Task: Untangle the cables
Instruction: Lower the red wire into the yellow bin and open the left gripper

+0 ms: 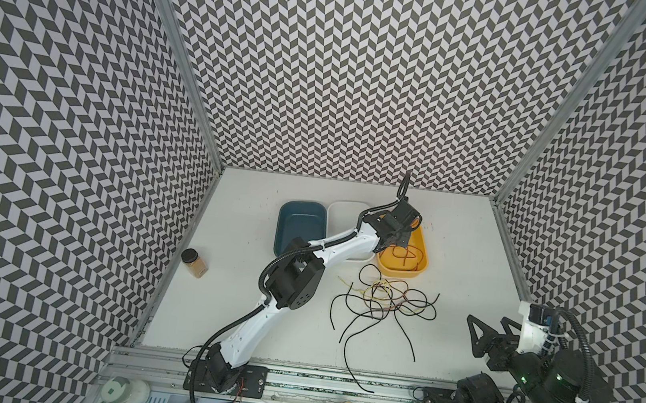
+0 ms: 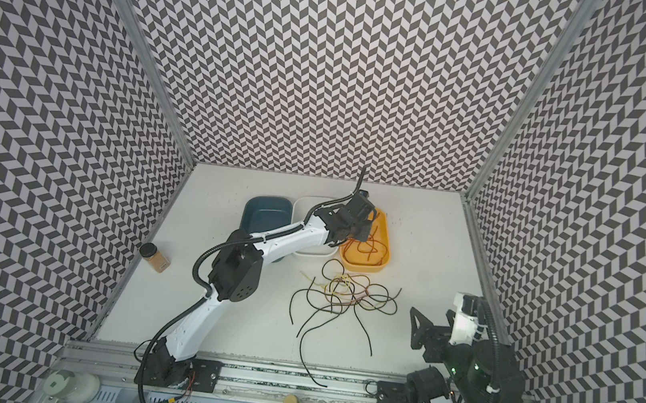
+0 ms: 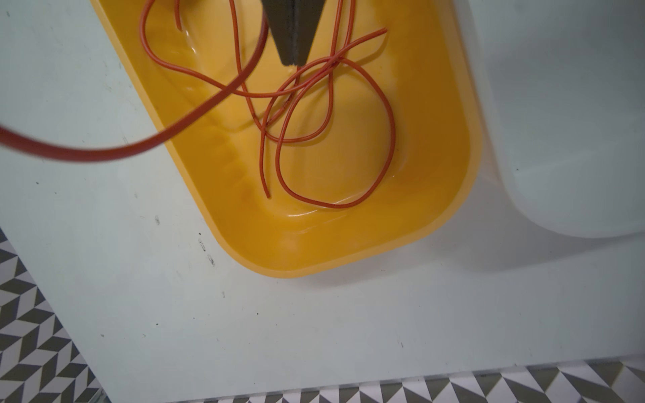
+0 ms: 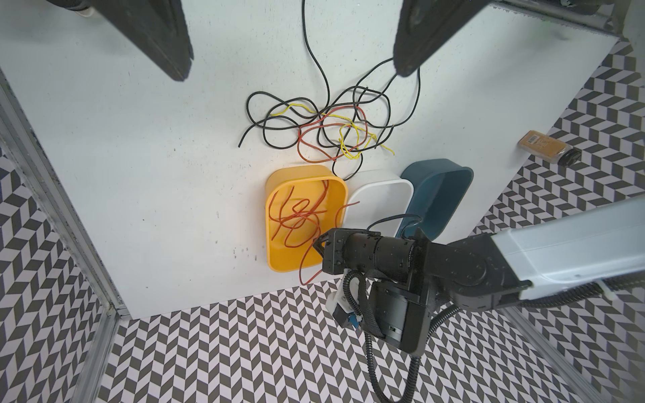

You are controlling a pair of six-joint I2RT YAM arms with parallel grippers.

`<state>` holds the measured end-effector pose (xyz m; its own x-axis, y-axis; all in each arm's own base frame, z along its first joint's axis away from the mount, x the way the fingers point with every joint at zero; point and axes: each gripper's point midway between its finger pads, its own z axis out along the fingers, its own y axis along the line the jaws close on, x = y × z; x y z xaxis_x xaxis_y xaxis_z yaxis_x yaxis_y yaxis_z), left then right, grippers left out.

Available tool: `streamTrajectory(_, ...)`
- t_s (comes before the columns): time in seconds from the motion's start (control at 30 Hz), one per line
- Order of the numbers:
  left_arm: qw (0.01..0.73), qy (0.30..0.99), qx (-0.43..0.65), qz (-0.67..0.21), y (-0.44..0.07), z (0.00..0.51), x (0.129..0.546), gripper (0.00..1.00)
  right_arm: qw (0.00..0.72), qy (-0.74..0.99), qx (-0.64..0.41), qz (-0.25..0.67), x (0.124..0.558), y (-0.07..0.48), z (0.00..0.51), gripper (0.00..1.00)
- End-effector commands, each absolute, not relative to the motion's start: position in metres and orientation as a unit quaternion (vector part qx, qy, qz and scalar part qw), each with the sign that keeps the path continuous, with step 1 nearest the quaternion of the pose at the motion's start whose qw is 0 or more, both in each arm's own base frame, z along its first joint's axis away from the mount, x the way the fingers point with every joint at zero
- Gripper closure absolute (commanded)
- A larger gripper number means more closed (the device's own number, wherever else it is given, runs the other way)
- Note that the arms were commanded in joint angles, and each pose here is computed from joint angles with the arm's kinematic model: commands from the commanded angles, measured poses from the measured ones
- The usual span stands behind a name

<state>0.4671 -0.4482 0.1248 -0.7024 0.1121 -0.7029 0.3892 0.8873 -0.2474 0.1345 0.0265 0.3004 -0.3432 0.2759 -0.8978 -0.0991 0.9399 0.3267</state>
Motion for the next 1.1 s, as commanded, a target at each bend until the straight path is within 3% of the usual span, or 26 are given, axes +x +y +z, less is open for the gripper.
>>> streamTrajectory(0.0,0.360,0.899,0.097,-0.232,-0.461,0.139,0.473,1.00,0.586,0.790,0.055,0.172,0.136,0.027,0.308,0.10)
streamTrajectory(0.37,0.396,0.882,0.043,-0.254,-0.466,0.204,0.475,1.00,0.584,0.791,0.052,0.173,0.139,0.029,0.307,0.10)
streamTrajectory(0.8,0.355,0.907,-0.059,-0.219,-0.431,0.114,0.493,1.00,0.580,0.795,0.049,0.173,0.140,0.031,0.304,0.10)
streamTrajectory(1.07,0.350,0.916,-0.066,-0.184,-0.415,0.090,0.489,1.00,0.580,0.795,0.047,0.174,0.141,0.032,0.304,0.11)
